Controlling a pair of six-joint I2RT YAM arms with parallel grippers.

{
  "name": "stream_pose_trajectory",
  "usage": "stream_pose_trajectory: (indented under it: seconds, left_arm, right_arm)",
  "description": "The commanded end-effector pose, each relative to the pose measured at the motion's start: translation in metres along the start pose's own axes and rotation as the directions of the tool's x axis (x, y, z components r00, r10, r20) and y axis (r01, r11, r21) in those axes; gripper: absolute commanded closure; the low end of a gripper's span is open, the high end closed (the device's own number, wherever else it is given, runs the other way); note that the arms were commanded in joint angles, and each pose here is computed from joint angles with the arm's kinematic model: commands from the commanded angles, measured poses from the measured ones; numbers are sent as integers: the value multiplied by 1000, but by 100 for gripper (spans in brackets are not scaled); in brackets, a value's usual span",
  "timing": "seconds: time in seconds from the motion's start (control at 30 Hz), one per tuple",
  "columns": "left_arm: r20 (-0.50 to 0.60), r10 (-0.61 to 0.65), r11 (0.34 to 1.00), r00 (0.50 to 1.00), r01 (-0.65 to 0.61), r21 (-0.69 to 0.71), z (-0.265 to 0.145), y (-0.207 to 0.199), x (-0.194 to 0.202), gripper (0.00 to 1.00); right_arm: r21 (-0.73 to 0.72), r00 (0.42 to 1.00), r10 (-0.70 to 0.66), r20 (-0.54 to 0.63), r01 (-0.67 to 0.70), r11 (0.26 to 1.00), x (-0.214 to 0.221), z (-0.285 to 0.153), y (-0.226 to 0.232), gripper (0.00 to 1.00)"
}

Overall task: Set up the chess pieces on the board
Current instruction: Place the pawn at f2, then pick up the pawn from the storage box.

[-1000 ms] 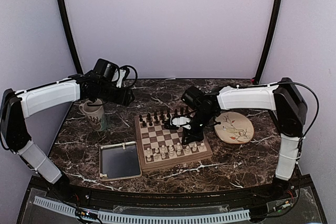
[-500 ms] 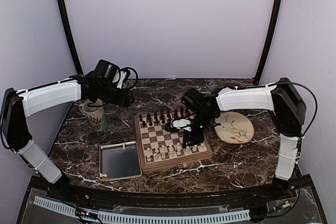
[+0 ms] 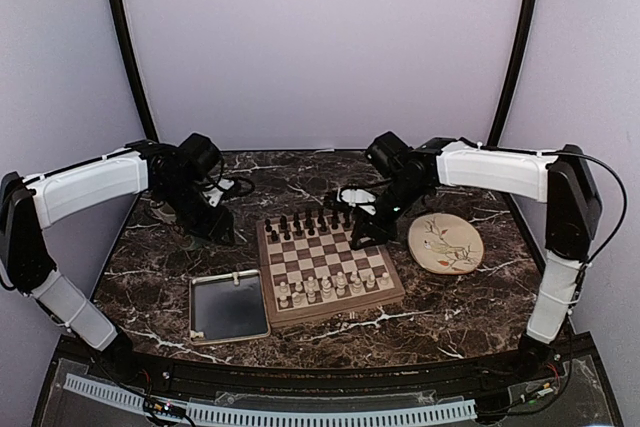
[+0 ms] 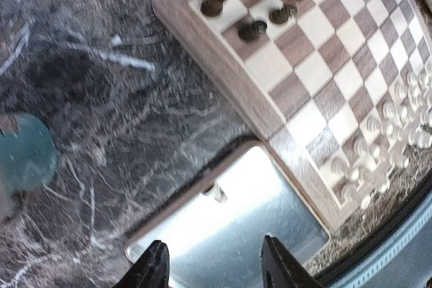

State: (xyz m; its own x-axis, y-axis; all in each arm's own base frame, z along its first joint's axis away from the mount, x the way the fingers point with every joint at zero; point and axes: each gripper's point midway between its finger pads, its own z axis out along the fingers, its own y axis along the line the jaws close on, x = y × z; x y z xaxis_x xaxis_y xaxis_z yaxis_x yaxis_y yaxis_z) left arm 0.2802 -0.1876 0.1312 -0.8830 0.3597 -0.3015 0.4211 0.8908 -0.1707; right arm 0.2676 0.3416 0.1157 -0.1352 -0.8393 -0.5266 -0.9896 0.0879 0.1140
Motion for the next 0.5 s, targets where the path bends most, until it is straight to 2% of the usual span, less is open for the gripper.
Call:
stream_pose_trajectory:
  seconds: [0.0, 0.13, 0.23, 0.37, 0.47]
  left_arm:
    - [-263, -10, 997, 965, 28, 65, -10, -13, 76, 53]
    - [-336, 80, 994, 938, -50, 96, -7, -34, 95, 55]
    - [-426, 140, 990, 894, -118, 78, -3, -46, 114, 55]
    - [-573, 106, 987, 813, -156, -39, 2, -36, 147, 55]
    - [-607, 58, 978, 793, -168, -126, 5, -25, 158, 57]
  right_arm:
    - [19, 995, -1, 104, -1, 1000, -19, -32, 0, 70]
    - [25, 991, 8, 133, -11, 1000, -16, -44, 1, 70]
    - [28, 989, 17, 147, -21, 999, -11, -48, 3, 70]
    - [20, 985, 25, 169, -28, 999, -7, -54, 10, 70]
    - [11, 984, 26, 178, -29, 1000, -3, -55, 15, 70]
